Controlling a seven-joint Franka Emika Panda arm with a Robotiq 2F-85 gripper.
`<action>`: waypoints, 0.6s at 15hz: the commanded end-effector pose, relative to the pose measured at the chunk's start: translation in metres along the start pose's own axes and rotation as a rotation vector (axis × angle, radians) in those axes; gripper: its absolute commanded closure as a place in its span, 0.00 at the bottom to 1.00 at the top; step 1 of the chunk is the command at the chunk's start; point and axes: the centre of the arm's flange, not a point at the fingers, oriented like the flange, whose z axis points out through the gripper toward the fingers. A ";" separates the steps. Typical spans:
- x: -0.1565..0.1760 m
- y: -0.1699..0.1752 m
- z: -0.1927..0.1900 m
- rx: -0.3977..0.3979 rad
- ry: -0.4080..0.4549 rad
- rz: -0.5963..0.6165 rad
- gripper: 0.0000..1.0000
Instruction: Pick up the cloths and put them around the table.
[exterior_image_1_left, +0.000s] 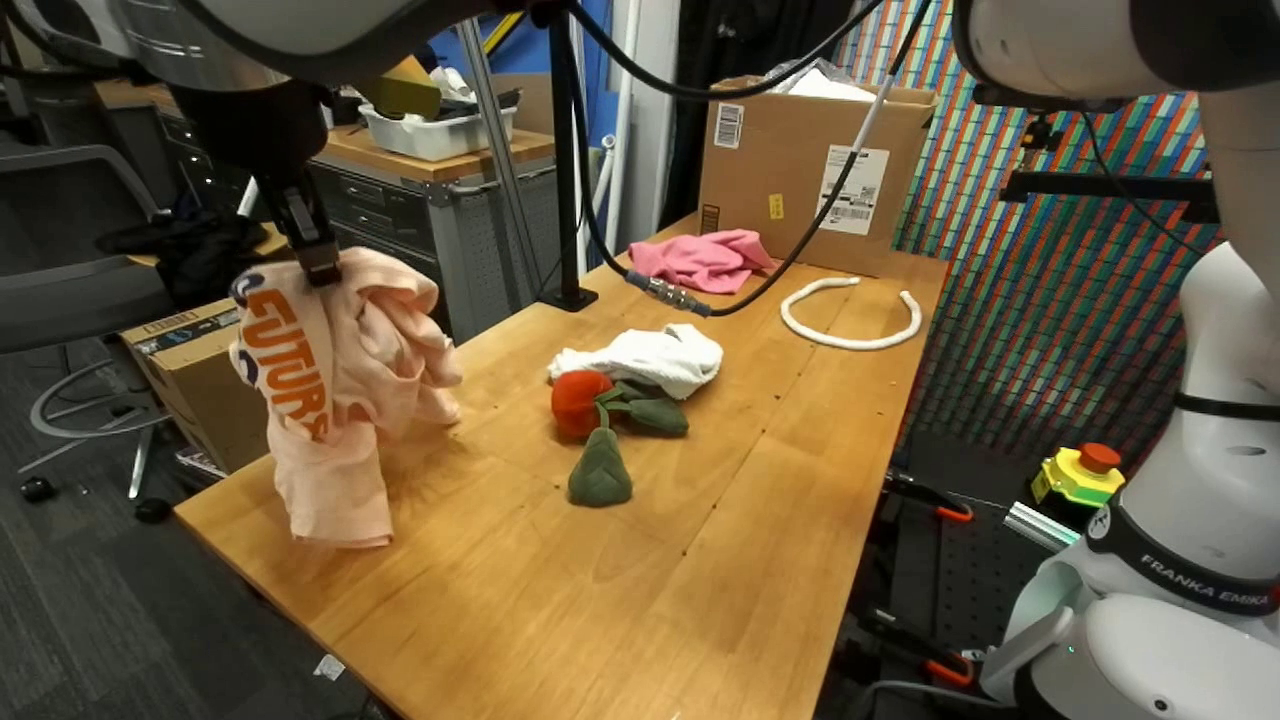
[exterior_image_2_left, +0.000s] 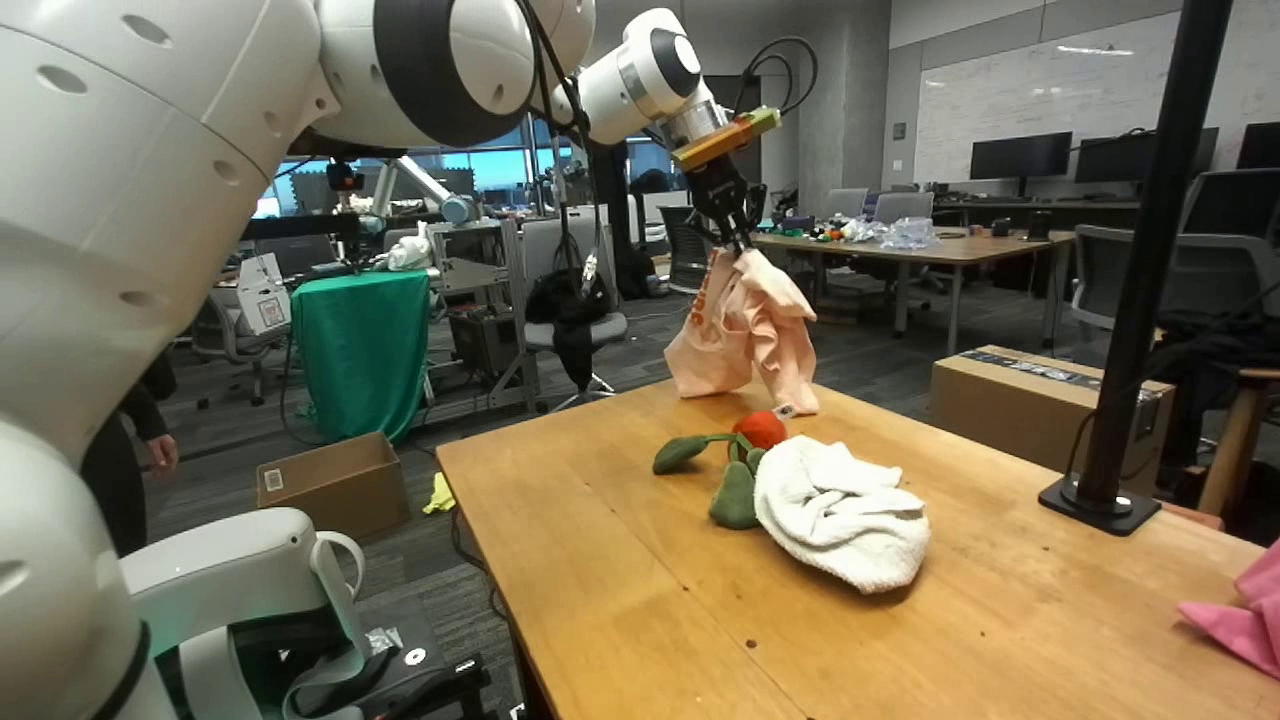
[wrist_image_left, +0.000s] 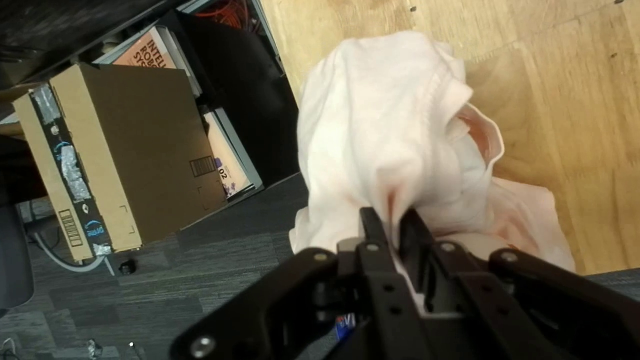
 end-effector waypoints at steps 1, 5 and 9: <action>0.011 0.014 0.000 -0.003 0.018 -0.012 0.52; 0.006 0.016 0.003 0.003 0.000 -0.005 0.21; -0.022 0.015 0.011 0.006 -0.084 0.026 0.00</action>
